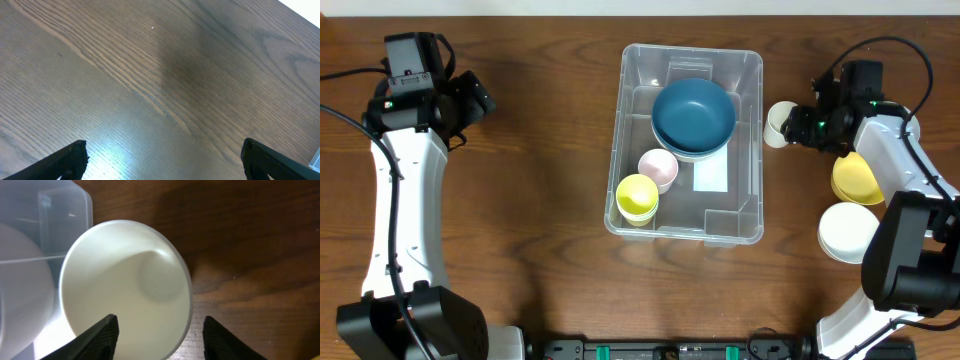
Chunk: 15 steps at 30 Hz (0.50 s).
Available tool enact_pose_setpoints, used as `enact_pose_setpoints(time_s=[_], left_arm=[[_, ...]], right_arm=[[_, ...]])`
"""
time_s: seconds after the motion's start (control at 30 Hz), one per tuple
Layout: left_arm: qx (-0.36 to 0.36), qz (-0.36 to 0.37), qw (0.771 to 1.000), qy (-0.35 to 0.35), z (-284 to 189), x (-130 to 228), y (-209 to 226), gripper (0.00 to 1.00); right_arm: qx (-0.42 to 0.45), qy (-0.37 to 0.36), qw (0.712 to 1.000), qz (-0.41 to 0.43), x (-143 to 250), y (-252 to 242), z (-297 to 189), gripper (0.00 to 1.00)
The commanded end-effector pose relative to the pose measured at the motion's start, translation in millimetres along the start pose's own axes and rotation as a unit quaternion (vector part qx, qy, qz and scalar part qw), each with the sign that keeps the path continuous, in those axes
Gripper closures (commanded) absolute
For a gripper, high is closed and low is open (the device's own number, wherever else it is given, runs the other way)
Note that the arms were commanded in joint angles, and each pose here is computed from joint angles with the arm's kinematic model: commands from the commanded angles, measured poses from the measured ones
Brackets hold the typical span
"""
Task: Pack container
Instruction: 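Move right gripper to the cream cup and grasp its rim, then carry cream cup with right gripper and stack it onto pink cup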
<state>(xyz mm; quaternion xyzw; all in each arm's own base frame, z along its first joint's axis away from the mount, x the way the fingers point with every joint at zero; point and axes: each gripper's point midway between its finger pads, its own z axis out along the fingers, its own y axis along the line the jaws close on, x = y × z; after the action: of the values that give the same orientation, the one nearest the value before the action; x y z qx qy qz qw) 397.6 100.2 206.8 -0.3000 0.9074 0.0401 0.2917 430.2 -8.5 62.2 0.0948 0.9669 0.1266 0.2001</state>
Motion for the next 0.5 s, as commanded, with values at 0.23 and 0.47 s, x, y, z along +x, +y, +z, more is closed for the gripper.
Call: enact_pose_setpoints(time_s=[0.23,0.47], left_arm=[[-0.004,-0.001,1.0,-0.009,-4.9,-4.9,2.6,0.02],[-0.004,-0.002,1.0,-0.009,-4.8,-4.8,2.6,0.02]], right_arm=[[-0.003,0.008,1.0,0.009,8.7,-2.2,9.0,0.79],[0.001,-0.013,1.0,0.015,-12.2,-1.8,-20.2,0.94]])
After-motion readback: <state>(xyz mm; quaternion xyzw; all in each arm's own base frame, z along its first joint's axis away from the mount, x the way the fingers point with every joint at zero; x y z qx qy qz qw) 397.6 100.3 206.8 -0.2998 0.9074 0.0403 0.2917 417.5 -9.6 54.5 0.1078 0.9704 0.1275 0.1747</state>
